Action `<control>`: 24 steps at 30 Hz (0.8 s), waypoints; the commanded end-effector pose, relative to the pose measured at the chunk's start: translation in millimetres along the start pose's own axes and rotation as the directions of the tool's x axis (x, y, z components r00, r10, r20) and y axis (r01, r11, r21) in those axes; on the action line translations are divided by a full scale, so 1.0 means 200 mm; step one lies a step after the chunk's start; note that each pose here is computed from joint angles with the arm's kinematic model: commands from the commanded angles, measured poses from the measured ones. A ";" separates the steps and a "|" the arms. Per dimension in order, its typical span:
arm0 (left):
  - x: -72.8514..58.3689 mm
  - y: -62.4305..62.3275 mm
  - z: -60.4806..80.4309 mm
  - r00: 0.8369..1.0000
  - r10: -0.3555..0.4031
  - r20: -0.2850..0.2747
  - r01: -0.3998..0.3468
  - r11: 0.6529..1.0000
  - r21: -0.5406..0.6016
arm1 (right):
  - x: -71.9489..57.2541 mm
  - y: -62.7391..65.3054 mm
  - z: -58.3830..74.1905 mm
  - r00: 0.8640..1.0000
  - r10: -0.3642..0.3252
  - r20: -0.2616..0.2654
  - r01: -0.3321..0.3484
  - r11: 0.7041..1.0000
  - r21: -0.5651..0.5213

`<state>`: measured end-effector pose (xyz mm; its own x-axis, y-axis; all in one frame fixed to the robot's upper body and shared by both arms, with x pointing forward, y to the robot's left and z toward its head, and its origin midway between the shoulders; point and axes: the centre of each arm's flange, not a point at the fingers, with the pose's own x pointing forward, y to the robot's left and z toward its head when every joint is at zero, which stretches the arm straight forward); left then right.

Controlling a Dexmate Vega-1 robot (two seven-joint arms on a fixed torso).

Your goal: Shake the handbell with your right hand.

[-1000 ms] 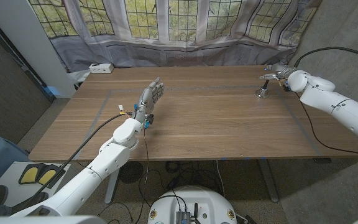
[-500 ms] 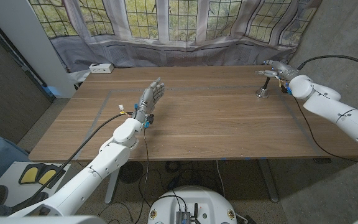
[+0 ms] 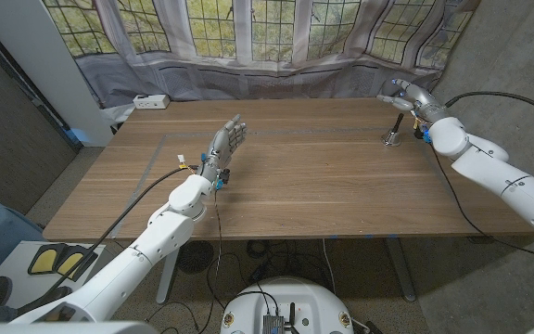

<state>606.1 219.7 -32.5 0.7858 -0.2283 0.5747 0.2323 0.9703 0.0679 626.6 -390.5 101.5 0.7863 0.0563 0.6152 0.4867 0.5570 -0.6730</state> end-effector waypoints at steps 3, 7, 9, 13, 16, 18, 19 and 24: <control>0.01 0.00 0.01 1.000 -0.007 0.003 0.007 1.000 0.003 | -0.08 0.01 0.11 0.991 -0.094 0.098 0.080 0.988 0.135; 0.01 0.01 0.01 1.000 -0.006 0.005 0.006 1.000 0.004 | -0.10 0.03 0.11 0.989 -0.106 0.104 0.083 0.975 0.206; 0.01 0.01 0.02 1.000 -0.005 0.006 0.005 1.000 0.004 | -0.10 0.04 0.12 0.988 -0.115 0.108 0.087 0.968 0.235; 0.01 0.02 0.03 1.000 -0.003 0.010 0.002 1.000 0.006 | -0.12 0.05 0.14 0.985 -0.126 0.119 0.088 0.955 0.284; 0.02 0.03 0.04 1.000 -0.004 0.016 0.004 1.000 0.009 | -0.13 0.07 0.16 0.982 -0.137 0.129 0.091 0.946 0.311; 0.02 0.03 0.04 1.000 -0.006 0.020 0.006 1.000 0.009 | -0.15 0.07 0.17 0.980 -0.142 0.138 0.091 0.942 0.322; 0.03 0.03 0.04 1.000 -0.007 0.022 0.007 1.000 0.009 | -0.15 0.08 0.18 0.979 -0.146 0.140 0.093 0.940 0.329; 0.03 0.04 0.05 0.999 -0.014 0.031 0.014 1.000 0.003 | -0.19 0.10 0.21 0.977 -0.148 0.151 0.080 0.919 0.387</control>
<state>606.3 223.2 -25.8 0.7770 -0.2351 0.5840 0.2348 0.9689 0.0777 602.1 -360.2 89.9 0.6714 0.0897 0.7357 0.4302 0.7611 -0.4854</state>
